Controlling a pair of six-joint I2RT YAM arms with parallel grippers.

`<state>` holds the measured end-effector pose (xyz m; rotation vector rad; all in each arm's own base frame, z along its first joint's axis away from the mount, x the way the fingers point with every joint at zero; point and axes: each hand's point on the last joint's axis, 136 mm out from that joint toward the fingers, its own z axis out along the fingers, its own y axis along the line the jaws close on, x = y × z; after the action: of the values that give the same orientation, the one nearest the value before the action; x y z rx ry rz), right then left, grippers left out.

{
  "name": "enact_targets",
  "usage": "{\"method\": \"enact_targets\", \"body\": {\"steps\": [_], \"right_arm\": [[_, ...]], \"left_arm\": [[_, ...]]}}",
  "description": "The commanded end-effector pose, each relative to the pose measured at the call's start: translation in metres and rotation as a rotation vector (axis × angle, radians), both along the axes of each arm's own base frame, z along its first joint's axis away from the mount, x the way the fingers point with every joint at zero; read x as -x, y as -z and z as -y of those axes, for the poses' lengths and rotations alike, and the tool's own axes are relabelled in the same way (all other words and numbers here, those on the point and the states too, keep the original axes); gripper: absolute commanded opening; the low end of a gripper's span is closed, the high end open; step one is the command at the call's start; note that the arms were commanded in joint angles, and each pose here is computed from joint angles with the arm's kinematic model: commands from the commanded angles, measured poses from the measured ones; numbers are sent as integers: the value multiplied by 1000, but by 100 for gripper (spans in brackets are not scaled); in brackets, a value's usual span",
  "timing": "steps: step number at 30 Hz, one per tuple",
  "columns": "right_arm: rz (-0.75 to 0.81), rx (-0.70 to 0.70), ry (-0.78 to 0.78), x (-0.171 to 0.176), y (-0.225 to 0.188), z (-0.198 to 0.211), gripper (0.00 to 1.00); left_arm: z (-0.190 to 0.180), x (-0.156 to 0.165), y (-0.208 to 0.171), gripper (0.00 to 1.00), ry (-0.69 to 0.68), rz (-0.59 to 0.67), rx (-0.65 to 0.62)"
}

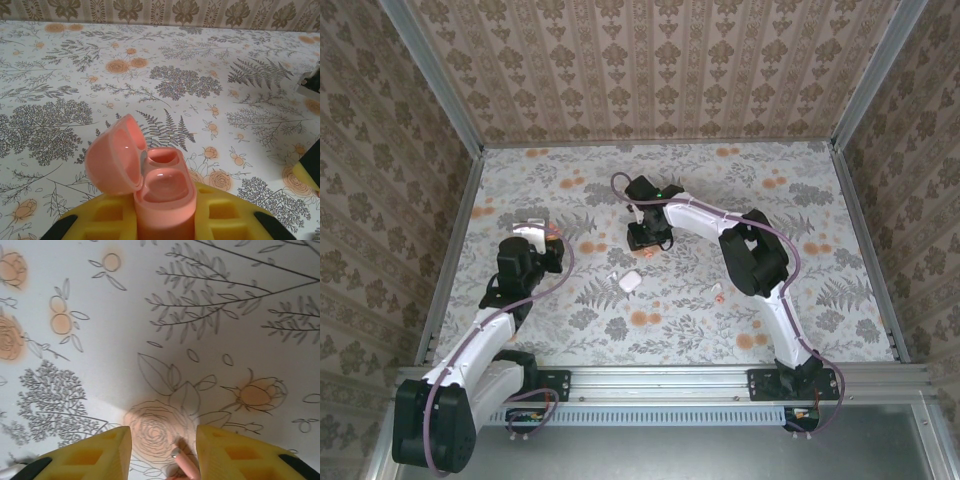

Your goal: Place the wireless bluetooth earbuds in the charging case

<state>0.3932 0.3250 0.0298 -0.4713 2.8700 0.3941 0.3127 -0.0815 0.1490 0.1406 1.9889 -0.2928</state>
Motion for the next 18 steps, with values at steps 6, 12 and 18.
{"method": "enact_targets", "body": {"steps": [6, 12, 18], "right_arm": [[-99, -24, -79, 23, 8, -8, 37], [-107, -34, -137, 37, 1, -13, 35], [-113, -15, -219, 53, -1, -15, 34]], "left_arm": [[1, -8, -18, 18, 2, 43, 1], [1, -7, -15, 18, -1, 34, 1], [0, -6, -15, 18, -2, 36, 2]]}}
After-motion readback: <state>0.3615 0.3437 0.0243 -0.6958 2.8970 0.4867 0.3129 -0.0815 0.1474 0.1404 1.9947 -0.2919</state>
